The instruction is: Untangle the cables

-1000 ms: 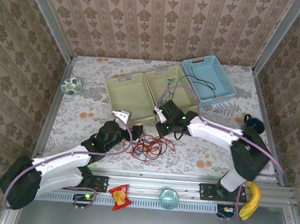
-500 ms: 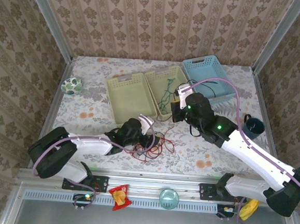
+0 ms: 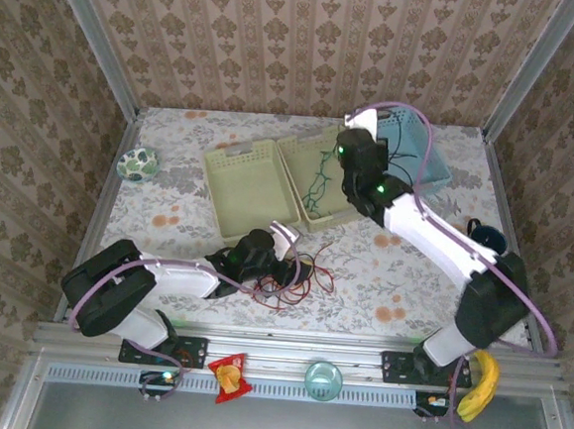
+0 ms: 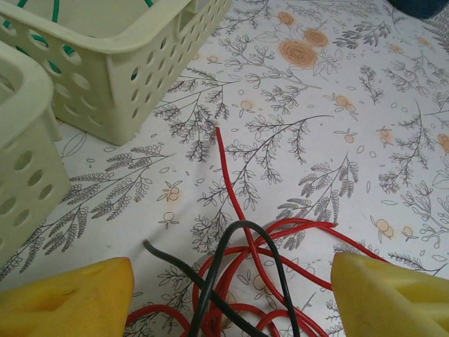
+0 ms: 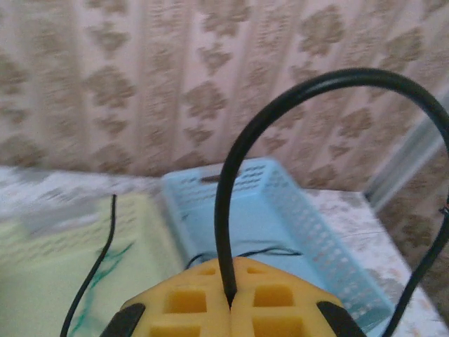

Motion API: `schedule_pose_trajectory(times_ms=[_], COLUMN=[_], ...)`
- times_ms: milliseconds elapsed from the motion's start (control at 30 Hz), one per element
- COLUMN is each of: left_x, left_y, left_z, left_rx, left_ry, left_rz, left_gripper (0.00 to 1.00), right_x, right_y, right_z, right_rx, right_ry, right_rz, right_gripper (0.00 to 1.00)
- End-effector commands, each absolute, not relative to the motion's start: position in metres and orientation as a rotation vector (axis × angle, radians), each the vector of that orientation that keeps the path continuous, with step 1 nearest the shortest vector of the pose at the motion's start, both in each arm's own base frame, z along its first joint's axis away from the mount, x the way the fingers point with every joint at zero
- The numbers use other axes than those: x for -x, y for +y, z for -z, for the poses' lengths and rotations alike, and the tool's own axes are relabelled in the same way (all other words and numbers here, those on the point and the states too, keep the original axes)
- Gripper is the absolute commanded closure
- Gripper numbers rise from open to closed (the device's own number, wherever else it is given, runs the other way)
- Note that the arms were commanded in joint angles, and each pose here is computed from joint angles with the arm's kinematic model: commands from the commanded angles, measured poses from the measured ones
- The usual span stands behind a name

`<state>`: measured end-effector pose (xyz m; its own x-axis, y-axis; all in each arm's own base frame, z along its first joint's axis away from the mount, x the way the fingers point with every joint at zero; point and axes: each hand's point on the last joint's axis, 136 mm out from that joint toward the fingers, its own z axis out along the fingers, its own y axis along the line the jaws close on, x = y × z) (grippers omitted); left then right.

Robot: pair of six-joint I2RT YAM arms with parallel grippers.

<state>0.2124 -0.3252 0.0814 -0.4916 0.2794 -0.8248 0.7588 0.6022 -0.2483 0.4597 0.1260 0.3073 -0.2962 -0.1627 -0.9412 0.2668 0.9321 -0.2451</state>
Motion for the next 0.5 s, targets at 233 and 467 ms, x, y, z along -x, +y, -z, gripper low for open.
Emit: schedule_pose_trajectory(times_ms=[233,467], left_x=[-0.211,-0.21], left_y=[-0.334,-0.333], left_z=[-0.093,-0.093], left_rx=[-0.803,-0.801], left_ry=[2.021,2.018], left_rz=[0.815,0.809], left_gripper=[0.25,0.24], right_x=[-0.509,-0.555], right_y=[0.01,0.009], right_z=[-0.337,-0.257], right_rx=[-0.515,-0.365], right_ry=[1.635,1.886], right_rz=[0.884,0.748], right_gripper=[1.0,1.0])
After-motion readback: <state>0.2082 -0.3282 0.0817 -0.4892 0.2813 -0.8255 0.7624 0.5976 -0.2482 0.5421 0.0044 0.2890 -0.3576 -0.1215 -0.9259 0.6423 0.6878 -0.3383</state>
